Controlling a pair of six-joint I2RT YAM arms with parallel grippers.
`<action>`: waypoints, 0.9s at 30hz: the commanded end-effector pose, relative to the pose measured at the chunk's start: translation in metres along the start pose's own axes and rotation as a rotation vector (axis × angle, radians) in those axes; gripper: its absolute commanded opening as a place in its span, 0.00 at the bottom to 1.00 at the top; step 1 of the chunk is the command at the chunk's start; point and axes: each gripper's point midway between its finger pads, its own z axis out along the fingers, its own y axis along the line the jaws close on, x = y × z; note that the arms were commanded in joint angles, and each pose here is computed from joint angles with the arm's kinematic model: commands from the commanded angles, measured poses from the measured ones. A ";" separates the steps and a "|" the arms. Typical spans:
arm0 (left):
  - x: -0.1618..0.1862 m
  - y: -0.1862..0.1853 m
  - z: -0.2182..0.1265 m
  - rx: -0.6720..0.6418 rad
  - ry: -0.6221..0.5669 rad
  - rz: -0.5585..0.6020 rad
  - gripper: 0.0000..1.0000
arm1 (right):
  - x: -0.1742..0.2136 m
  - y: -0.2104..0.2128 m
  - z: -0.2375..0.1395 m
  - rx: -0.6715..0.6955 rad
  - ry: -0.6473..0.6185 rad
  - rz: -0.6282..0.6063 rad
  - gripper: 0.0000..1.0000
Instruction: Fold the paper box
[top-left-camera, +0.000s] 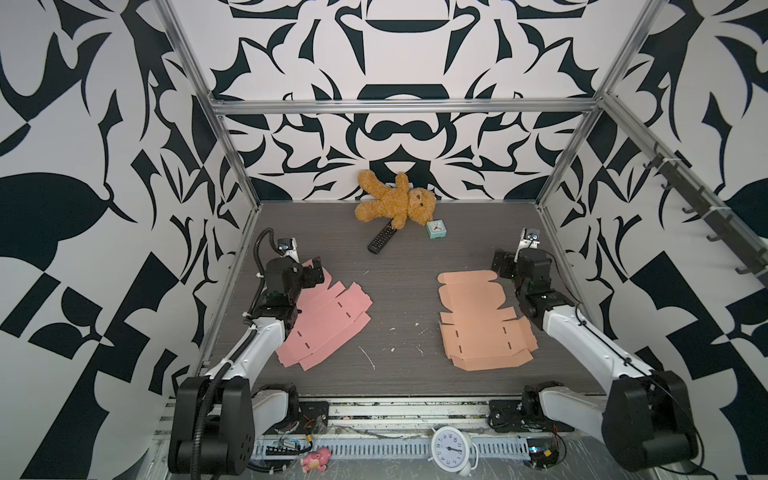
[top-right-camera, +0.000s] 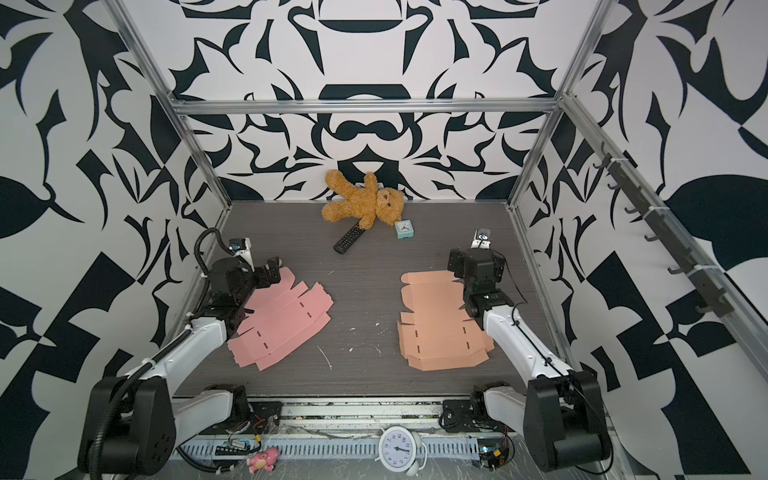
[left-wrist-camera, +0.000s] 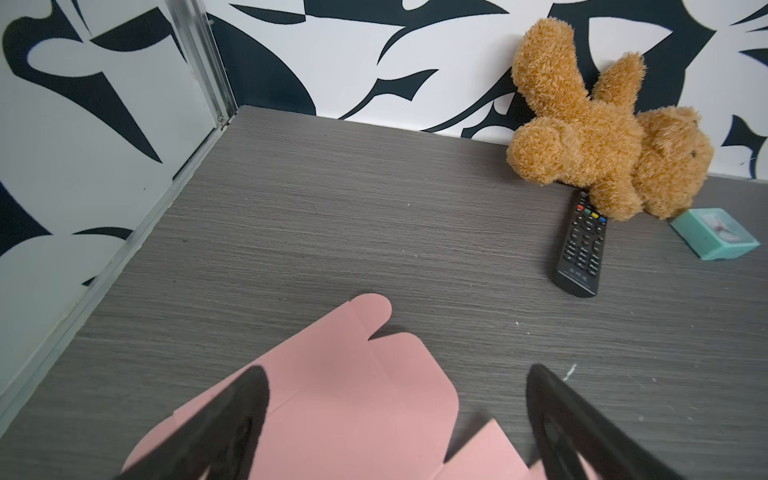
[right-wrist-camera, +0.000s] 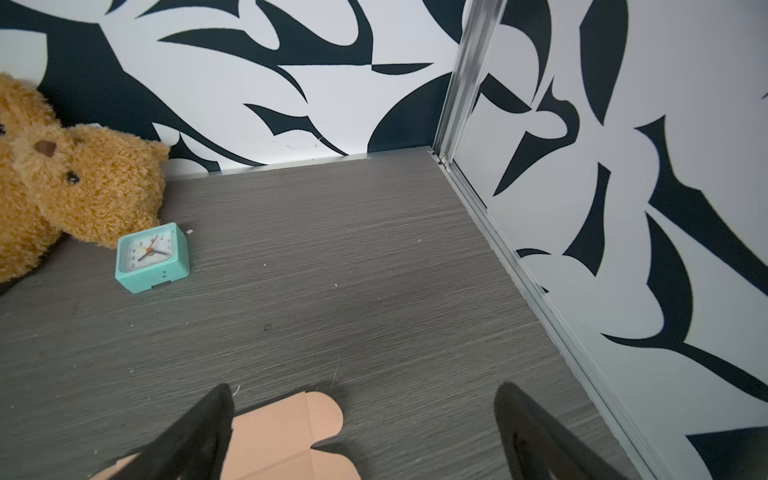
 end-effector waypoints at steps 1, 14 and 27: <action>0.026 -0.015 -0.015 0.007 0.195 -0.134 0.99 | 0.039 -0.010 -0.016 0.065 0.261 0.048 1.00; 0.052 -0.109 -0.055 0.364 0.443 -0.293 0.99 | 0.082 0.066 -0.074 -0.209 0.505 0.019 1.00; 0.089 -0.202 -0.092 0.624 0.669 -0.211 0.99 | 0.102 0.101 -0.118 -0.344 0.576 -0.059 1.00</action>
